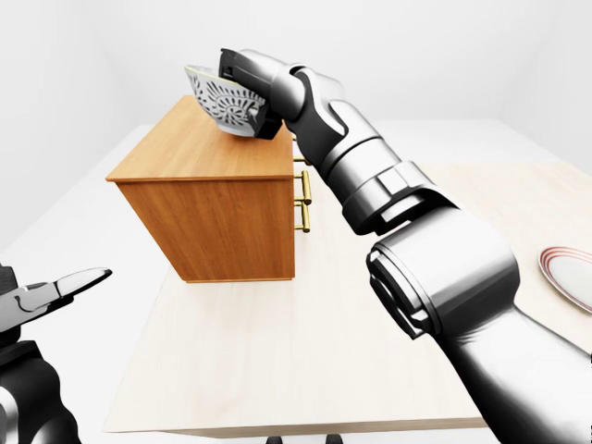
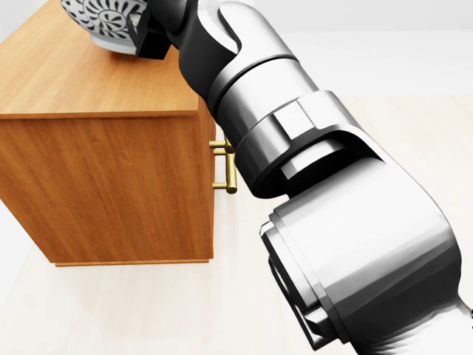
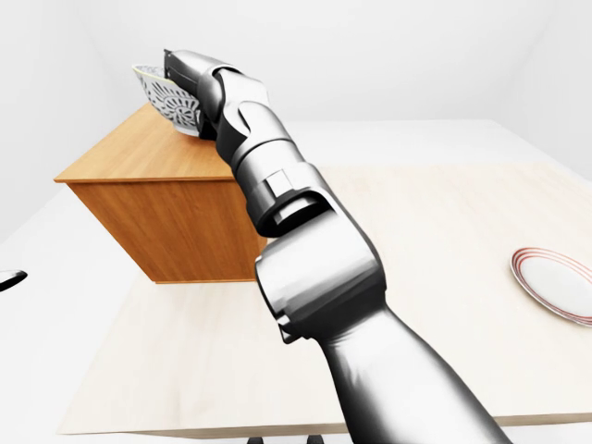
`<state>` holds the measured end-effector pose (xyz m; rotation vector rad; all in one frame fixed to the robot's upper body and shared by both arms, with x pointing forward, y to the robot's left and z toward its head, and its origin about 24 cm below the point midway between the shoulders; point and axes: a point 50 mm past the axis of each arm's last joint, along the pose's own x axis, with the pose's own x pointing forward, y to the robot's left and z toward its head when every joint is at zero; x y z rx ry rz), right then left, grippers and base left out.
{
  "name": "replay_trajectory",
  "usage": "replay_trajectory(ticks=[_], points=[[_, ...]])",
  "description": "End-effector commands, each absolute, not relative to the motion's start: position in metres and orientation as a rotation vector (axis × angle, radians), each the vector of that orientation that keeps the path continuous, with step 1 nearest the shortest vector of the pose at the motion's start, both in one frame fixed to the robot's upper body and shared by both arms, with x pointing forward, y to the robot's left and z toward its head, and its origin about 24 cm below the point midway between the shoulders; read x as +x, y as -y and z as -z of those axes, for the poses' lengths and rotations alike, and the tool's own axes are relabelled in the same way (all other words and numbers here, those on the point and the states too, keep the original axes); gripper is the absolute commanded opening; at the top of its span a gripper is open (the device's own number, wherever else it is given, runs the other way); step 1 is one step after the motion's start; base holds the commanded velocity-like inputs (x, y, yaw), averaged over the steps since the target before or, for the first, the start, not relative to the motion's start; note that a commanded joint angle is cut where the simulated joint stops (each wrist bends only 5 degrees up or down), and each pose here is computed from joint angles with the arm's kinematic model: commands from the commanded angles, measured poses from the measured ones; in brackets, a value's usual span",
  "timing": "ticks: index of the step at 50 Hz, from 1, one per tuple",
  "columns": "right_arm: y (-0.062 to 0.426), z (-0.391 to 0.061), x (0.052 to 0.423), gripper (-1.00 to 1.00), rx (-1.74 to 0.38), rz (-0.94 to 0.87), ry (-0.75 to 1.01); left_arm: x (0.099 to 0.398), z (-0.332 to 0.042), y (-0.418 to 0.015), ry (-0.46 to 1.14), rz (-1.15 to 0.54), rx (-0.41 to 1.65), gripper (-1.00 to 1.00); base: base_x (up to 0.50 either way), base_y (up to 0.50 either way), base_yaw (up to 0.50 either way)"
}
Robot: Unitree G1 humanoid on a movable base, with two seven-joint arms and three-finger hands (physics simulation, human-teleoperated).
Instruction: Put the bowl on top of the cabinet.
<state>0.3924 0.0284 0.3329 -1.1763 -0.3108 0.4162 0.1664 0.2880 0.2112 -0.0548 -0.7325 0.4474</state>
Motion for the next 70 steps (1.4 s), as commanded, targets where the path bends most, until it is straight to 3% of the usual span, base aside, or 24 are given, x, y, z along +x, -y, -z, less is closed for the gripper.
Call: replay_trajectory(ticks=[1,28,29,31,33,36,39,42,45,55,67,70], points=[[-0.033,-0.320,0.393,-1.00,-1.162,-0.457,0.283,0.167,-0.211,-0.287,0.732,-0.444,-0.056,1.00,0.00,0.00,0.00],[-0.030,-0.304,0.396,-1.00,-1.185,-0.463,0.250,0.166,-0.212,-0.286,0.740,-0.442,-0.058,1.00,0.00,0.00,0.00],[-0.030,-0.305,0.396,-0.70,-1.186,-0.461,0.251,0.166,-0.212,-0.287,0.738,-0.443,-0.058,1.00,0.00,0.00,0.00],[-0.030,-0.307,0.396,-0.37,-1.179,-0.455,0.258,0.166,-0.212,-0.286,0.736,-0.440,-0.058,1.00,0.00,0.00,0.00],[-0.030,-0.309,0.396,-0.36,-1.177,-0.450,0.263,0.166,-0.212,-0.286,0.736,-0.440,-0.058,1.00,0.00,0.00,0.00],[-0.029,-0.311,0.396,0.05,-1.171,-0.427,0.278,0.166,-0.211,-0.286,0.735,-0.441,-0.059,1.00,0.00,0.00,0.00],[-0.029,-0.311,0.396,0.07,-1.176,-0.425,0.279,0.166,-0.211,-0.286,0.733,-0.441,-0.059,1.00,0.00,0.00,0.00],[-0.029,-0.315,0.396,0.45,-1.172,-0.407,0.294,0.166,-0.211,-0.286,0.736,-0.442,-0.060,1.00,0.00,0.00,0.00],[-0.028,-0.317,0.396,0.36,-1.170,-0.395,0.303,0.166,-0.211,-0.286,0.736,-0.441,-0.060,1.00,0.00,0.00,0.00],[-0.043,-0.362,0.379,0.60,-1.115,-0.358,0.441,0.167,-0.212,-0.285,0.737,-0.437,-0.062,1.00,0.00,0.00,0.00],[-0.067,-0.449,0.327,0.63,-1.001,-0.331,0.700,0.166,-0.212,-0.284,0.739,-0.433,-0.061,1.00,0.00,0.00,0.00],[-0.065,-0.451,0.326,0.72,-0.985,-0.338,0.700,0.166,-0.212,-0.284,0.739,-0.433,-0.060,1.00,0.00,0.00,0.00]])
